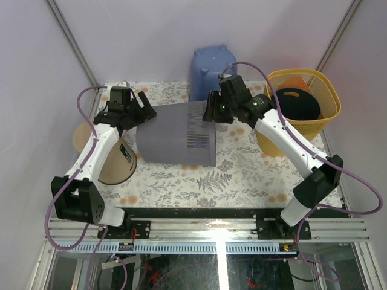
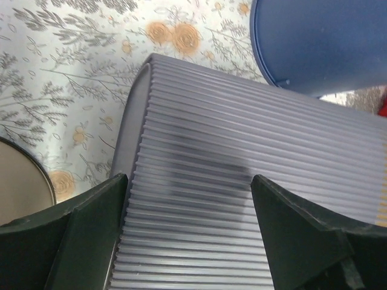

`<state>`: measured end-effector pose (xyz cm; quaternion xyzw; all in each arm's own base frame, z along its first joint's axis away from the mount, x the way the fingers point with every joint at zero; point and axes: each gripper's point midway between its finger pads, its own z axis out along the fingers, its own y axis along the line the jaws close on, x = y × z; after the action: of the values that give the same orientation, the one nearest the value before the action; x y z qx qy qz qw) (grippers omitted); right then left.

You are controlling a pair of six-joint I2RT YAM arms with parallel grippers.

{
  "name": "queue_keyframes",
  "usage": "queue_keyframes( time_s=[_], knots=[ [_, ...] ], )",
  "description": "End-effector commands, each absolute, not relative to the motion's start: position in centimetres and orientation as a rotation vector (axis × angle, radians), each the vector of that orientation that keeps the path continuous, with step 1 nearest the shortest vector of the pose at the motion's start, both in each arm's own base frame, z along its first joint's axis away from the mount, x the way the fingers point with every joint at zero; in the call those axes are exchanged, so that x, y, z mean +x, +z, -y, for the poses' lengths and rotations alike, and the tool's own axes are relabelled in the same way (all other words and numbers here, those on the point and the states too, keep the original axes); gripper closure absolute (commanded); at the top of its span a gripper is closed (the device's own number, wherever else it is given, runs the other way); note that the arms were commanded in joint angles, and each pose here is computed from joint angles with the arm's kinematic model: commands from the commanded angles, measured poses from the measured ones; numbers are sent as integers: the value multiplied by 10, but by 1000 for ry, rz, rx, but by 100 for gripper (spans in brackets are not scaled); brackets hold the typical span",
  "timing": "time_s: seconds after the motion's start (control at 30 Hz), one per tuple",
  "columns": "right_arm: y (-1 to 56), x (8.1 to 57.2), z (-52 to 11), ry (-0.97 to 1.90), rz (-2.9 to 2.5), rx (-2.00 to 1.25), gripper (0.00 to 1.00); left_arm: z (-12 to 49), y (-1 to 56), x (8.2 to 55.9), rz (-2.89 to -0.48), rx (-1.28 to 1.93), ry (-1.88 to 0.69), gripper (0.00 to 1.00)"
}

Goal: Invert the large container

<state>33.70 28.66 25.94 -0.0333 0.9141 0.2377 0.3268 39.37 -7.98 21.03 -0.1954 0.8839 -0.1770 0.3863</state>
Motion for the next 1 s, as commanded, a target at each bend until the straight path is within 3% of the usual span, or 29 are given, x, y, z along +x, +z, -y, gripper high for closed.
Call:
queue_keyframes(
  time_s=[0.0, 0.47, 0.97],
  knots=[
    [289, 348, -288, 663, -2308, -120, 44, 108, 222, 375, -2252, -449, -574, 19],
    [271, 336, -291, 658, -2376, -108, 44, 98, 203, 360, -2307, -405, -490, 17],
    [269, 325, -323, 748, -2386, -135, 44, 111, 266, 353, -2188, -386, -614, 19]
  ],
)
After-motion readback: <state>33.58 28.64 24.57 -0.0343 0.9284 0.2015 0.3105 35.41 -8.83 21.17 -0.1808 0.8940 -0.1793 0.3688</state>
